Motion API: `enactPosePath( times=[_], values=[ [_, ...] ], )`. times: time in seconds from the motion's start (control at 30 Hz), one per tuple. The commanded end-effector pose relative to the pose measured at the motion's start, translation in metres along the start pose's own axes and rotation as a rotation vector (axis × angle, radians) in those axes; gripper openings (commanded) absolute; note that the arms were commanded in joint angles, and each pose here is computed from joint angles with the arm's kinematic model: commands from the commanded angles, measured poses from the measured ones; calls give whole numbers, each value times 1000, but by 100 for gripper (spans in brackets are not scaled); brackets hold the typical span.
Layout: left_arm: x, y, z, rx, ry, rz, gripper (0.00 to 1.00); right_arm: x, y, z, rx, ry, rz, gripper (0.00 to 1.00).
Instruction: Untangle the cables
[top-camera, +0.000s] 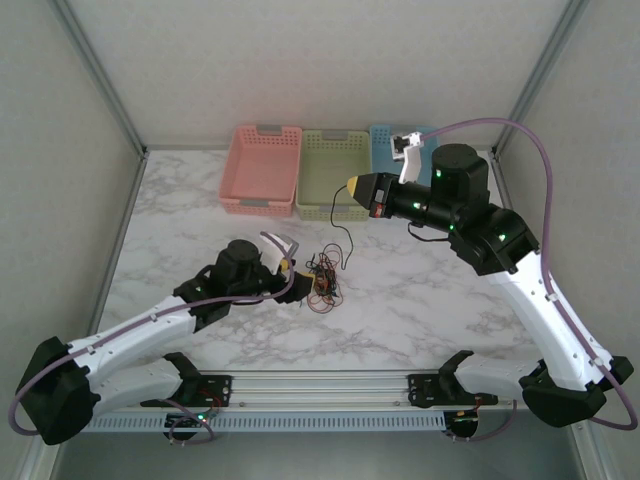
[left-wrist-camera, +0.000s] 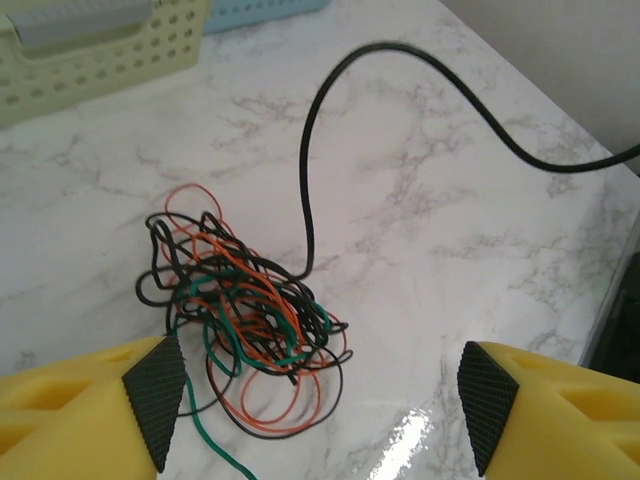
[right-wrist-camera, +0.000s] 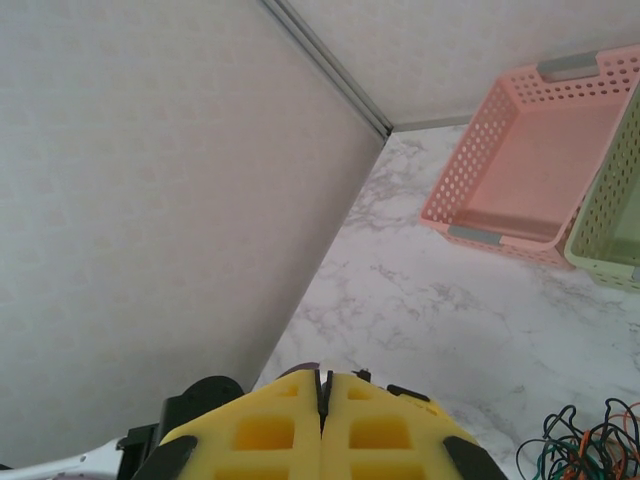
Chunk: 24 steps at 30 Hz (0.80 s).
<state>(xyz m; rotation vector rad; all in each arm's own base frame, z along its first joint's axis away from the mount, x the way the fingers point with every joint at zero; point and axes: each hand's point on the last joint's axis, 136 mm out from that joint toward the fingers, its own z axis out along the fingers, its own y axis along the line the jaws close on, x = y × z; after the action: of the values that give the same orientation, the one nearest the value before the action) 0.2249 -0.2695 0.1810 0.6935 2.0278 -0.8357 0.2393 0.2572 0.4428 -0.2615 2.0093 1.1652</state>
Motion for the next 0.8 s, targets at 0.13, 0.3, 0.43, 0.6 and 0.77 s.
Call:
enactPosePath(
  times=[0.13,0.3,0.43,0.6,0.77],
  values=[
    [-19,-5,-3,17,-160,139,75,-8,8,-9,-23,-37,-15,0],
    [-22,-6,13,30,-136,197,74,-10,14,-8,-49,-33,-13,0],
    [-30,-8,29,49,-158,250,72,-10,12,-5,-45,-33,-6,0],
    [-37,-15,54,105,-135,279,69,-10,13,-4,-46,-27,-1,0],
    [-33,-11,74,115,-115,276,62,-10,11,-1,-45,-20,5,0]
  ],
)
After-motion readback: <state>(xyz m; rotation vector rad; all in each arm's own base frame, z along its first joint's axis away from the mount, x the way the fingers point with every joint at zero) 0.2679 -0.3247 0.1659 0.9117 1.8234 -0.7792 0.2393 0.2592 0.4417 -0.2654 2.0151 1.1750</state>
